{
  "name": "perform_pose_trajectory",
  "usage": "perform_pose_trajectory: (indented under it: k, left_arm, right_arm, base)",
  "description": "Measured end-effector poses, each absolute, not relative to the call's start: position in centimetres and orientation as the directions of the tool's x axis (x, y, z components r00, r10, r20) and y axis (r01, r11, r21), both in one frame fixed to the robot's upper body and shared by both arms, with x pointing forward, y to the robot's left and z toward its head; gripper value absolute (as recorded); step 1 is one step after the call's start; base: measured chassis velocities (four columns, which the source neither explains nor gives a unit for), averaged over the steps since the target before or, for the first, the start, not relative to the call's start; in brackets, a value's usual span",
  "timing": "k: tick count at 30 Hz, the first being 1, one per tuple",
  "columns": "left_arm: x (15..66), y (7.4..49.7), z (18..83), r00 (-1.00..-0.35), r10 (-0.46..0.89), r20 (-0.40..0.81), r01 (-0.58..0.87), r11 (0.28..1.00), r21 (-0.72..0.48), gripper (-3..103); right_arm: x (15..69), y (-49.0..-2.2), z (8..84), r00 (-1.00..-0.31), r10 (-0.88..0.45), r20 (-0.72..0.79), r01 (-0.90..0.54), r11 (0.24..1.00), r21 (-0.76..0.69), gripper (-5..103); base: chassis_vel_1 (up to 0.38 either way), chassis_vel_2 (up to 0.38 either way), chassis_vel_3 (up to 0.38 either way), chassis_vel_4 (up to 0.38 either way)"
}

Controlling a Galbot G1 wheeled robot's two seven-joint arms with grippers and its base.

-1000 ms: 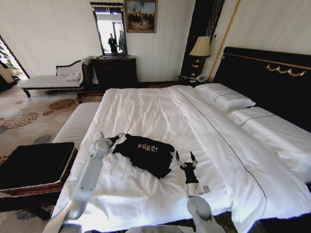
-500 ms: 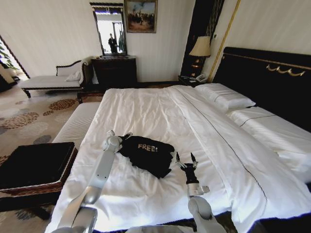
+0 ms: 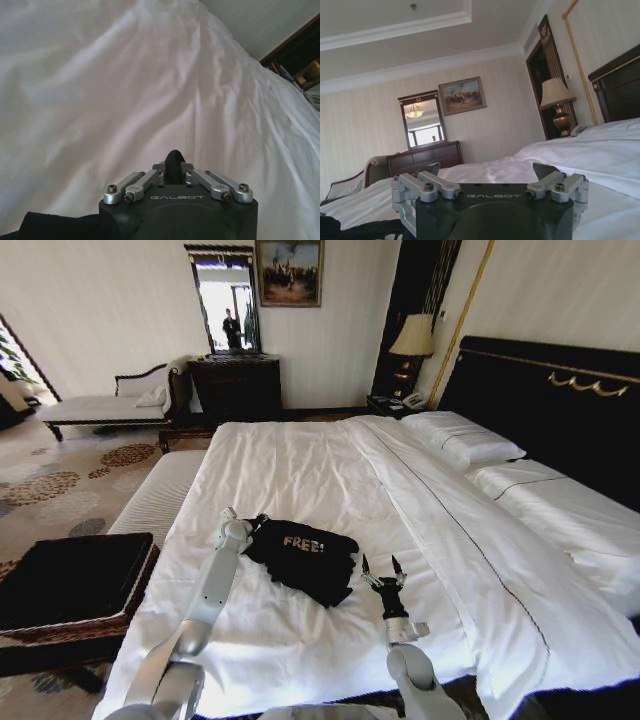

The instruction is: Fold the clothes on the bed and place them into the basket.

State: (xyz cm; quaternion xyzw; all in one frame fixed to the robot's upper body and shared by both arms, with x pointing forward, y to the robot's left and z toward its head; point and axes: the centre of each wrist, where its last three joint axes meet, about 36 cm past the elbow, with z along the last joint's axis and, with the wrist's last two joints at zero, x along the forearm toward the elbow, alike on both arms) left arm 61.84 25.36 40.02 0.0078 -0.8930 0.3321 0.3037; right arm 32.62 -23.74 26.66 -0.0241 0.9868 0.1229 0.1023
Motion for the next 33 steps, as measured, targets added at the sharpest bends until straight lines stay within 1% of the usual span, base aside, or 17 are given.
perform_pose_trajectory:
  k: [2,3,4,7,9,10,11,12,15,16,20,22,25,26,27,29,33]
  left_arm:
    - [61.8,25.5,40.0,-0.817,0.188,0.546,-0.214,0.78,-0.588,18]
    - [61.6,26.2,40.1,-0.829,0.184,0.528,-0.201,0.783,-0.589,7]
    - [61.3,26.7,40.3,-0.836,0.183,0.516,-0.191,0.785,-0.589,3]
    - [60.6,28.1,40.9,-0.852,0.187,0.488,-0.166,0.789,-0.592,1]
    - [60.0,29.1,41.4,-0.865,0.195,0.463,-0.141,0.791,-0.595,1]
    - [58.8,30.5,42.1,-0.882,0.207,0.423,-0.1,0.795,-0.598,1]
    - [58.8,30.5,42.1,-0.882,0.207,0.423,-0.1,0.795,-0.598,1]
    - [57.6,31.5,42.4,-0.895,0.226,0.384,-0.052,0.803,-0.594,1]
    - [55.7,33.0,42.3,-0.917,0.236,0.322,0.008,0.817,-0.576,1]
    - [55.7,33.0,42.3,-0.917,0.236,0.322,0.008,0.817,-0.576,1]
    - [52.5,34.3,41.2,-0.934,0.236,0.27,0.039,0.815,-0.578,1]
    - [52.1,34.3,41.0,-0.934,0.238,0.267,0.042,0.814,-0.579,1]
    - [50.7,34.1,40.6,-0.936,0.243,0.253,0.058,0.819,-0.571,1]
    - [50.7,34.1,40.6,-0.936,0.243,0.253,0.058,0.819,-0.571,1]
    - [50.1,34.0,40.4,-0.939,0.24,0.246,0.065,0.826,-0.56,1]
    - [49.4,34.0,40.3,-0.943,0.232,0.237,0.076,0.847,-0.527,1]
    - [47.8,34.0,40.1,-0.949,0.219,0.227,0.09,0.878,-0.471,1]
  right_arm:
    - [32.7,-23.7,26.7,-0.979,-0.016,-0.204,-0.068,0.966,0.249,100]
    - [33.4,-23.5,27.2,-0.982,0.015,-0.187,-0.043,0.952,0.304,100]
    - [33.9,-23.5,27.6,-0.984,0.027,-0.178,-0.035,0.942,0.332,100]
    - [35.1,-23.5,28.6,-0.987,0.026,-0.161,-0.038,0.923,0.382,100]
    - [36.0,-23.6,29.4,-0.989,0.008,-0.146,-0.054,0.909,0.414,100]
    - [37.3,-23.7,30.6,-0.992,-0.019,-0.123,-0.074,0.885,0.46,100]
    - [37.3,-23.7,30.6,-0.992,-0.019,-0.123,-0.074,0.885,0.46,100]
    - [39.0,-24.0,32.1,-0.995,-0.065,-0.077,-0.095,0.862,0.497,100]
    - [41.6,-25.1,34.9,-0.989,-0.151,0.001,-0.128,0.845,0.519,100]
    - [41.6,-25.1,34.9,-0.989,-0.151,0.001,-0.128,0.845,0.519,100]
    - [44.6,-24.9,36.9,-0.956,-0.274,0.108,-0.18,0.832,0.525,100]
    - [44.9,-24.7,37.0,-0.948,-0.291,0.133,-0.182,0.831,0.525,100]
    - [46.0,-23.1,37.6,-0.909,-0.314,0.273,-0.124,0.831,0.542,100]
    - [46.0,-23.1,37.6,-0.909,-0.314,0.273,-0.124,0.831,0.542,100]
    - [46.4,-22.4,37.9,-0.886,-0.312,0.344,-0.083,0.835,0.543,100]
    - [47.0,-21.7,38.2,-0.865,-0.306,0.398,-0.053,0.844,0.534,100]
    - [48.5,-21.2,37.7,-0.855,-0.28,0.437,-0.023,0.862,0.507,100]
  base:
    - [0.0,0.0,0.0,0.0]
    - [0.0,0.0,0.0,0.0]
    - [0.0,0.0,0.0,0.0]
    - [0.0,0.0,0.0,0.0]
    - [0.0,0.0,0.0,0.0]
    - [0.0,0.0,0.0,0.0]
    - [0.0,0.0,0.0,0.0]
    - [0.0,0.0,0.0,0.0]
    - [0.0,0.0,0.0,0.0]
    - [0.0,0.0,0.0,0.0]
    - [0.0,0.0,0.0,0.0]
    - [0.0,0.0,0.0,0.0]
    - [0.0,0.0,0.0,0.0]
    - [0.0,0.0,0.0,0.0]
    - [0.0,0.0,0.0,0.0]
    - [0.0,0.0,0.0,0.0]
    - [0.0,0.0,0.0,0.0]
